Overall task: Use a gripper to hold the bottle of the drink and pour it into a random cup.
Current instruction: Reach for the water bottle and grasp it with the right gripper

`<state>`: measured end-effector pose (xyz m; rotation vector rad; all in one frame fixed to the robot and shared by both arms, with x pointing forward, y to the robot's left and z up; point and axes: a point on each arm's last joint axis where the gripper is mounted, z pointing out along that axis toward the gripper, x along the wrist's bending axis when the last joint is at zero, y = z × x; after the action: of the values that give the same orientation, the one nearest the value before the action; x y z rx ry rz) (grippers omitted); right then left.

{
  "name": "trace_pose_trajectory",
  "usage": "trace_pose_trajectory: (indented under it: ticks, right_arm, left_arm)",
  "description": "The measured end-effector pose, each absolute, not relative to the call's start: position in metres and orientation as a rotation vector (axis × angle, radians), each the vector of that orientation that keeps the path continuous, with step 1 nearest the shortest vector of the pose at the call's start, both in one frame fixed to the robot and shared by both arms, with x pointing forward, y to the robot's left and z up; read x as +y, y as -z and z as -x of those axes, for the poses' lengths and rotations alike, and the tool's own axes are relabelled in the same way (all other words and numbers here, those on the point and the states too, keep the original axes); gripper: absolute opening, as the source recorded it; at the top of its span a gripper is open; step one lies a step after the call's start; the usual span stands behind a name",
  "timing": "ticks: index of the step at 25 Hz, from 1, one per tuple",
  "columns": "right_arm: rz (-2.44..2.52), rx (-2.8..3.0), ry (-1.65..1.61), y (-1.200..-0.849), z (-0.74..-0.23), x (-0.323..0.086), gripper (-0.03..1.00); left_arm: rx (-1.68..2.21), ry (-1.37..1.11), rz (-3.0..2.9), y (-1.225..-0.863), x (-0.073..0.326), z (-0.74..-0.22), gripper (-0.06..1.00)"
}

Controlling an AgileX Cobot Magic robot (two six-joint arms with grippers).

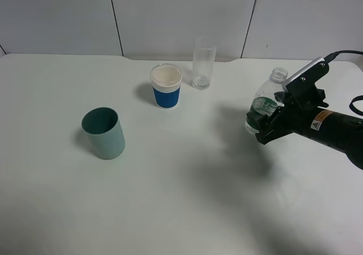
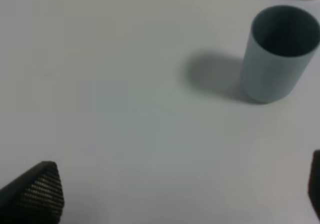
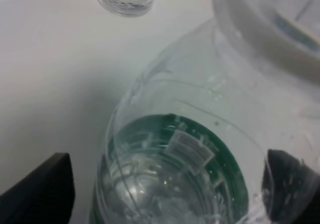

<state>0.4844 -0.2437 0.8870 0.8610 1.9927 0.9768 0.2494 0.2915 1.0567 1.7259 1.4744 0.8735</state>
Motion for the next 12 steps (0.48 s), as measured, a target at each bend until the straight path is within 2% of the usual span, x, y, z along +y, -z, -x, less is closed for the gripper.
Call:
trace_pose_trajectory:
  ticks: [5, 12]
  right_arm:
    - [-0.866, 1.992, -0.979, -0.887, -0.4844, -0.2437, 0.57]
    - [-0.928, 1.977, -1.01, -0.887, -0.4844, -0.2438, 0.56]
  left_arm:
    - [1.474, -0.873, -1.726, -1.0567, 0.2915, -0.2494, 0.99]
    - [1.474, -0.873, -1.726, -1.0567, 0.2915, -0.2494, 0.99]
